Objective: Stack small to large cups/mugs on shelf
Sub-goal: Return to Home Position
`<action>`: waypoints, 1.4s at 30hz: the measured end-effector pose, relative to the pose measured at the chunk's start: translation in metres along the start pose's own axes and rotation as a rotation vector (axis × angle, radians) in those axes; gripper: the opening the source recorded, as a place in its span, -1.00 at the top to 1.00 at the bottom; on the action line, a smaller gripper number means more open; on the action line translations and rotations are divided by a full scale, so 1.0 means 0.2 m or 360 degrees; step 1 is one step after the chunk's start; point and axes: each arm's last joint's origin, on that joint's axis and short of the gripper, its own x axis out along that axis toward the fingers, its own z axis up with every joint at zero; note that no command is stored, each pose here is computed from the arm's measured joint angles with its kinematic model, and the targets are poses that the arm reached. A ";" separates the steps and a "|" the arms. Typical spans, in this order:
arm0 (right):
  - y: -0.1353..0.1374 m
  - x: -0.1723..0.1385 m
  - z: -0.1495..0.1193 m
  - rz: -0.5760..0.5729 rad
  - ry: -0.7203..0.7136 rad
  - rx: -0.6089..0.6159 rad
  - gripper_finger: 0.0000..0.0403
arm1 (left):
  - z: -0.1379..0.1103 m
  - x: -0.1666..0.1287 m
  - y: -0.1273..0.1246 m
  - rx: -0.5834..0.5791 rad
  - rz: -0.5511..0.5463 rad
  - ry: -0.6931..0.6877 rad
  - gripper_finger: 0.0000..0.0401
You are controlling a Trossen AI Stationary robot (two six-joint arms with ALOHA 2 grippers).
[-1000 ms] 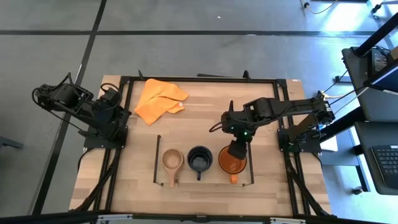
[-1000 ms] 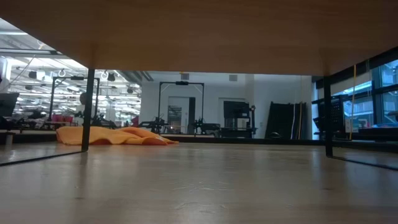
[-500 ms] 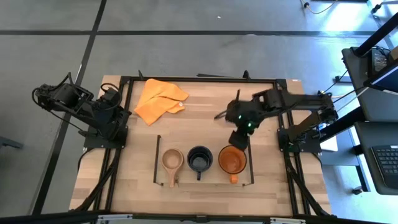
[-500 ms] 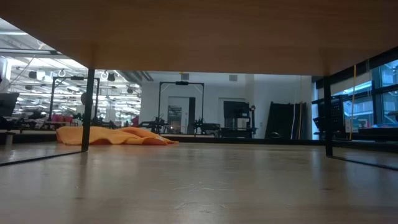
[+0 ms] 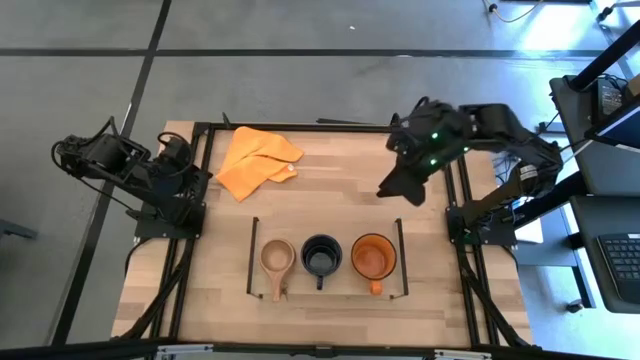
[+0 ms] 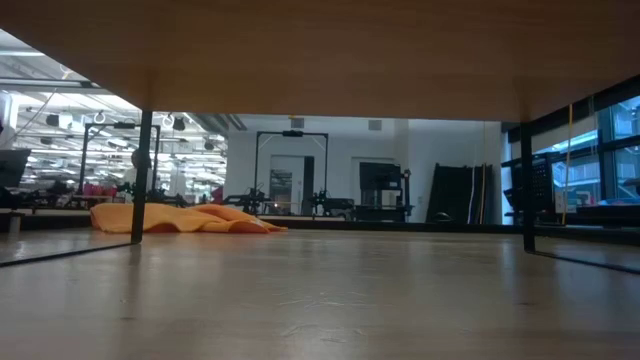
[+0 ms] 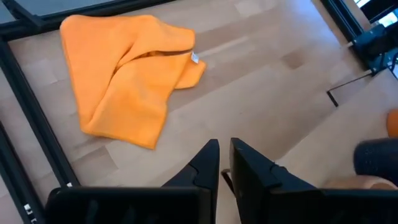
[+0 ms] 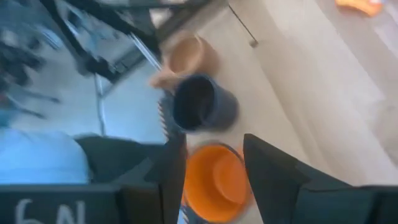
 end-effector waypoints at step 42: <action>0.00 -0.02 0.18 0.0842 -0.0391 -0.0794 0.20 | -0.04 -0.02 0.04 0.0721 -0.1719 -0.1236 0.84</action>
